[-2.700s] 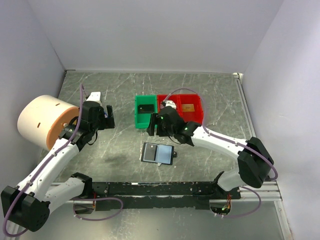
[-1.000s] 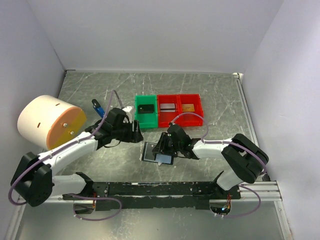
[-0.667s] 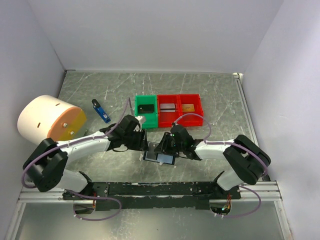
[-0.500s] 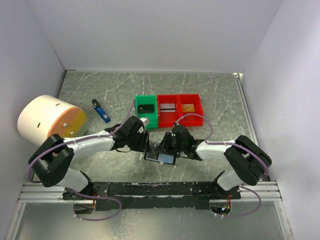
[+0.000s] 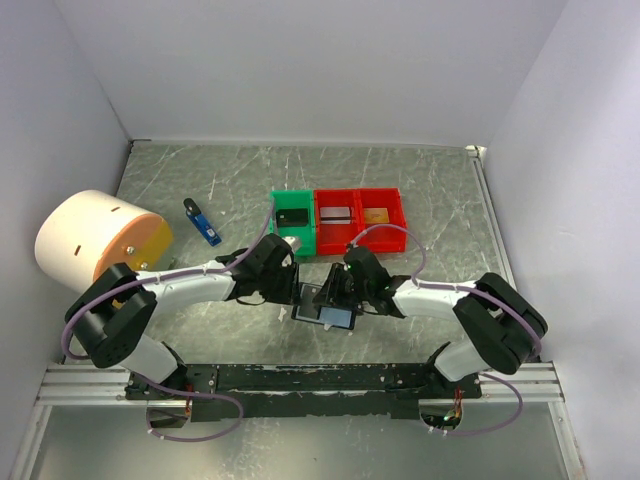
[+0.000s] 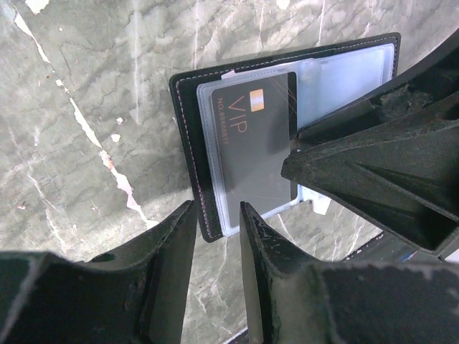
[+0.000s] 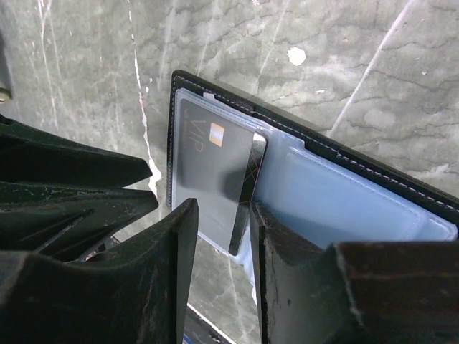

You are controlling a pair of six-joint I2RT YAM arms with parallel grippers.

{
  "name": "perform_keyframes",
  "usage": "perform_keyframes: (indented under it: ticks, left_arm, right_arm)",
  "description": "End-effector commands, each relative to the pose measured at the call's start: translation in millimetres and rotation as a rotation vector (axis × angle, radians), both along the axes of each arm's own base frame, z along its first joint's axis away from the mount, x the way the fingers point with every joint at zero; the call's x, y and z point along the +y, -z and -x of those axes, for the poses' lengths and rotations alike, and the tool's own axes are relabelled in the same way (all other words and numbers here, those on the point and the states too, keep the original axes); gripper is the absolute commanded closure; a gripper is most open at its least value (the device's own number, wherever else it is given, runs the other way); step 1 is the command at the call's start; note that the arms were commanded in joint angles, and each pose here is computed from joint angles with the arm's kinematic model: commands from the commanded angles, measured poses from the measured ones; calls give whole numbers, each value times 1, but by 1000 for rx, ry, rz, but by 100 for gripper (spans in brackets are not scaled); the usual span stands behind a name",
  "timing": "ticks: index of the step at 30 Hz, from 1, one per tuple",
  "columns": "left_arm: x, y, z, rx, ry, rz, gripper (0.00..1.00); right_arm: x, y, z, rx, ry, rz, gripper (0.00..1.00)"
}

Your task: Take the credit cards out of the card holder

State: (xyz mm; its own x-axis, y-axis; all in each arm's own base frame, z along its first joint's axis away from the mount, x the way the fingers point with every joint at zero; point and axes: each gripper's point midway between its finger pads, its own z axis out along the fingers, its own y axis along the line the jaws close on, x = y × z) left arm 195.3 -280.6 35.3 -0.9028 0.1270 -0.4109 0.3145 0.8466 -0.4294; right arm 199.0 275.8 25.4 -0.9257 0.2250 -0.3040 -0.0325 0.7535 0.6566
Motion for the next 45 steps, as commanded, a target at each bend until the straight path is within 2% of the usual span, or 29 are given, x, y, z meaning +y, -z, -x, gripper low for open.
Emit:
perform_keyframes:
  ticks: [1,8,17,32,39,42,45]
  left_arm:
    - [-11,-14,-12,-50,-15,38,58]
    - [-19,-21,-12,-56,5,73,57]
    - [-34,-19,-14,-52,60,88,58]
    - [-11,29,1,-1,35,-94,71]
    - [-9,32,3,7,45,-115,73]
    - [-10,30,2,2,46,-118,74]
    - [-12,27,1,-3,45,-112,74]
  right_arm:
    - [-7,5,-5,-1,11,58,64]
    - [-20,22,-1,32,42,122,64]
    - [-18,22,2,31,35,89,65]
    - [-17,-8,-11,-27,59,72,65]
    - [-29,13,-8,12,76,150,65]
    - [-27,20,-4,24,57,136,67]
    - [-19,20,-1,32,38,90,72]
